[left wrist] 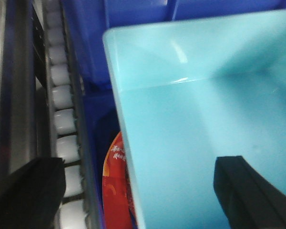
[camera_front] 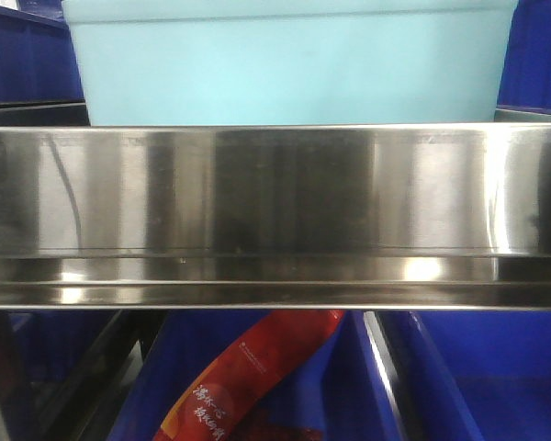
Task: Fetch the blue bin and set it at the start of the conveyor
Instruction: 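Lift the teal bin with both grippers up off the shelf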
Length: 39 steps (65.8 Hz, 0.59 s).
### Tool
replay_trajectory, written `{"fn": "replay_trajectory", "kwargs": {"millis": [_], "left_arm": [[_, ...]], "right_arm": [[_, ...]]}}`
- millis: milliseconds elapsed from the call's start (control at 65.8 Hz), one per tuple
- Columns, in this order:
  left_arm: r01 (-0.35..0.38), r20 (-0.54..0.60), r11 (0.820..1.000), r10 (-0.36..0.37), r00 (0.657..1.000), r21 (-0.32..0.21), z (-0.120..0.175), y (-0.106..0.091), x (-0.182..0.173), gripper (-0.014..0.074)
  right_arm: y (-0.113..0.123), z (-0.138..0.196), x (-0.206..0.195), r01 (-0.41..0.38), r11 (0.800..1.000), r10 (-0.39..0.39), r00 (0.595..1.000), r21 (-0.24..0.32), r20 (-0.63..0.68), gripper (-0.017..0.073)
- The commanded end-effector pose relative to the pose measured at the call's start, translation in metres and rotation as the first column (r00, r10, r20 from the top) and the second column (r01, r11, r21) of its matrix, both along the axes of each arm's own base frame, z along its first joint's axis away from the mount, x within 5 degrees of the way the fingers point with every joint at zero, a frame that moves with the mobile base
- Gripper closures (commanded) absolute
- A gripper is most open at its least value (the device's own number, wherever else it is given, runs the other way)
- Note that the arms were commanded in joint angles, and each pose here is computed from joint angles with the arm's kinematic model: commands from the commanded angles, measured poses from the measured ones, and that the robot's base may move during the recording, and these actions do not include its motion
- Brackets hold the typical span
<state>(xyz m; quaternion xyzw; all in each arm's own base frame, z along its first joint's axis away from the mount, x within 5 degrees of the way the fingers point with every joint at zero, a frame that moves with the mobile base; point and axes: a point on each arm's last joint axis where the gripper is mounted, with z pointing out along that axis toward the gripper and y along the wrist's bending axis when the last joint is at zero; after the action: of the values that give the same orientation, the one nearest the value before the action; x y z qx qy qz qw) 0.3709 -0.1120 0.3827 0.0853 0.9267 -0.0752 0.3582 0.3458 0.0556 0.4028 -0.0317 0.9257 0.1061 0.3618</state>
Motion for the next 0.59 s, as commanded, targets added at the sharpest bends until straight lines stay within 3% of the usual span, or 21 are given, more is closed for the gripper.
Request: {"fn": "replay_trajectory", "kwargs": {"millis": [0,243,334,426,578], "left_arm": [[-0.011,-0.024,1.0,0.011,1.0,-0.006,-0.01,-0.002,0.012,0.0066],[-0.035,-0.108,0.999,0.037,0.993,0.018,-0.047,0.002,0.036,0.007],[-0.035,-0.12,0.999,0.037,0.992,0.021,-0.053,0.001,0.038,0.0111],[-0.035,-0.122,0.999,0.037,0.992,0.022,-0.054,0.001,0.039,0.0232],[-0.035,-0.13,0.999,0.037,0.991,0.025,-0.054,0.001,0.038,0.0562]], "right_arm": [[0.001,-0.008,0.014,0.01,1.0,-0.01,1.0,-0.007,-0.006,-0.0009],[0.004,-0.049,0.045,0.013,1.0,-0.015,0.996,-0.018,-0.091,-0.0009],[0.005,-0.057,0.05,0.013,1.0,-0.016,0.994,-0.021,-0.108,0.0032],[0.005,-0.061,0.052,0.013,1.0,-0.016,0.993,-0.022,-0.117,0.0148],[0.005,-0.062,0.051,0.011,1.0,-0.014,0.992,-0.023,-0.128,0.0459]]}}
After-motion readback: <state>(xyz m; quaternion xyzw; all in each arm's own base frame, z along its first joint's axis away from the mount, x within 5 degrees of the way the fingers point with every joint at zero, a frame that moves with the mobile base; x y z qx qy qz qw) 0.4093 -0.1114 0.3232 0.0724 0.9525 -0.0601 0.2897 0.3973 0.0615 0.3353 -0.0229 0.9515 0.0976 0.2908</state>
